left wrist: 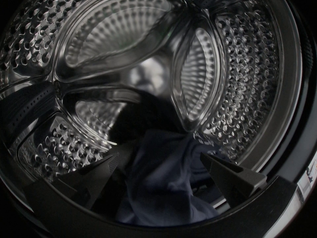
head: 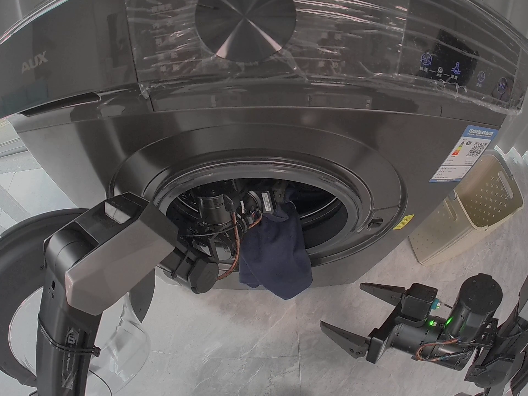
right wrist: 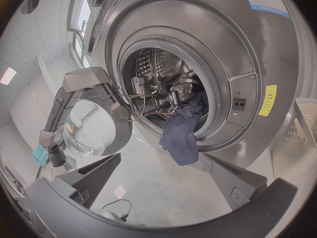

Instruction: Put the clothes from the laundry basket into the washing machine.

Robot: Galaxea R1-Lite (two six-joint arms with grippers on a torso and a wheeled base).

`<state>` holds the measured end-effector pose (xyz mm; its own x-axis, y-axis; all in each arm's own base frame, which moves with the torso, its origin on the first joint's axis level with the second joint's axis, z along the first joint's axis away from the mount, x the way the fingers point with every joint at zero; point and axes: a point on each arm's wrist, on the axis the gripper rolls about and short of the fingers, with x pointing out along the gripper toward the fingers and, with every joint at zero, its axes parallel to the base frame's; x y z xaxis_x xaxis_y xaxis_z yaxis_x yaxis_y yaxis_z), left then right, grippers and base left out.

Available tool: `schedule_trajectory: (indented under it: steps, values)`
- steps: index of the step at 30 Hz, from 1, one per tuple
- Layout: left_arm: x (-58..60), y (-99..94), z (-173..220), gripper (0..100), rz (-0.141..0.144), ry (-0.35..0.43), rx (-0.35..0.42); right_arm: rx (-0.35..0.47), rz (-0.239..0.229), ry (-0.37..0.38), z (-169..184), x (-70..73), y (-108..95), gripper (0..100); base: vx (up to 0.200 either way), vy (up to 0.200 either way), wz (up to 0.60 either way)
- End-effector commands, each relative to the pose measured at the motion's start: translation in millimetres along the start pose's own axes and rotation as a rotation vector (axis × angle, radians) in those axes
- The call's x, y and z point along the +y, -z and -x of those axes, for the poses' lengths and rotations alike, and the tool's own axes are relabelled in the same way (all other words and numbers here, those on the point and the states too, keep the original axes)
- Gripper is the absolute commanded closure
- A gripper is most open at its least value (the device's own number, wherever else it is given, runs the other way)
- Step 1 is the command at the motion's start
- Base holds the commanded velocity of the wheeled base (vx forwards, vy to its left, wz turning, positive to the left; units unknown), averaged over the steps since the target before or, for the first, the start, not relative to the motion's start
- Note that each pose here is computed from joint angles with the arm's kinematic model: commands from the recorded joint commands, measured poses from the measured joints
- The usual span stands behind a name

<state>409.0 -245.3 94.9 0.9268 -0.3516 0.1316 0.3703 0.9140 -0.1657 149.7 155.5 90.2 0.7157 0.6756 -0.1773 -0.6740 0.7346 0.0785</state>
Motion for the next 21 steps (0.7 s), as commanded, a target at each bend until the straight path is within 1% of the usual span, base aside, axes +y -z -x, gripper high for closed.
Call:
schedule_trajectory:
  steps: [1,2,3,4,5,7,9,10,11,13,14,15,16,18,20,21]
  values:
    - [-13.7,-0.5,16,0,-0.009,0.044,0.069,0.004,0.001,0.0,-1,0.0,1,0,0.0,0.0,0.0]
    - [-17.8,2.2,20,0,-0.012,0.062,0.091,0.005,0.0,0.003,-1,-0.4,1,0,0.0,0.0,0.0]
    - [-18.5,2.0,20,0,-0.012,0.065,0.092,0.004,0.001,0.002,-1,-0.1,1,0,0.0,0.0,0.0]
    - [-21.9,10.7,27,0,-0.018,0.091,0.14,0.004,0.001,0.002,-1,-0.1,1,0,0.0,0.0,0.0]
    - [-22.8,15.8,31,0,-0.023,0.101,0.164,0.004,0.001,-0.001,-1,0.3,1,0,0.0,0.0,0.0]
    - [-20.4,27.0,36,0,-0.032,0.113,0.216,0.004,0.001,-0.003,-1,0.6,1,0,0.0,0.0,0.0]
    - [-18.9,34.8,38,0,-0.038,0.119,0.248,0.004,0.001,0.0,-1,0.3,1,0,0.0,0.0,0.0]
    - [-18.9,35.5,38,0,-0.038,0.12,0.25,0.003,0.001,-0.002,-1,0.3,1,0,0.0,0.0,0.0]
    - [-16.5,43.5,38,0,-0.046,0.117,0.269,0.003,0.002,-0.002,-1,0.4,1,0,0.0,0.0,0.0]
    - [-13.6,46.9,36,0,-0.064,0.112,0.274,-0.001,0.002,0.0,-2,0.4,0,0,0.0,0.0,0.0]
    - [-13.6,46.9,36,0,-0.064,0.112,0.274,-0.001,0.002,0.0,-2,0.4,0,0,0.0,0.0,0.0]
    - [-12.5,47.5,34,0,-0.085,0.111,0.28,-0.004,0.0,-0.001,-1,0.4,0,0,0.0,0.0,0.0]
    - [-12.3,46.6,33,100,-0.089,0.11,0.282,-0.005,0.0,-0.002,-1,0.5,-1,0,0.0,0.0,0.0]
    - [-13.5,43.9,29,100,-0.089,0.11,0.279,-0.007,0.0,-0.001,-1,0.4,-1,0,0.0,0.0,0.0]
    - [-14.3,37.4,23,100,-0.081,0.103,0.244,-0.008,-0.001,-0.001,-1,0.5,-1,0,0.0,0.0,0.0]
    - [-12.6,34.2,19,100,-0.076,0.094,0.226,-0.01,-0.001,-0.003,-1,0.9,-2,0,0.0,0.0,0.0]
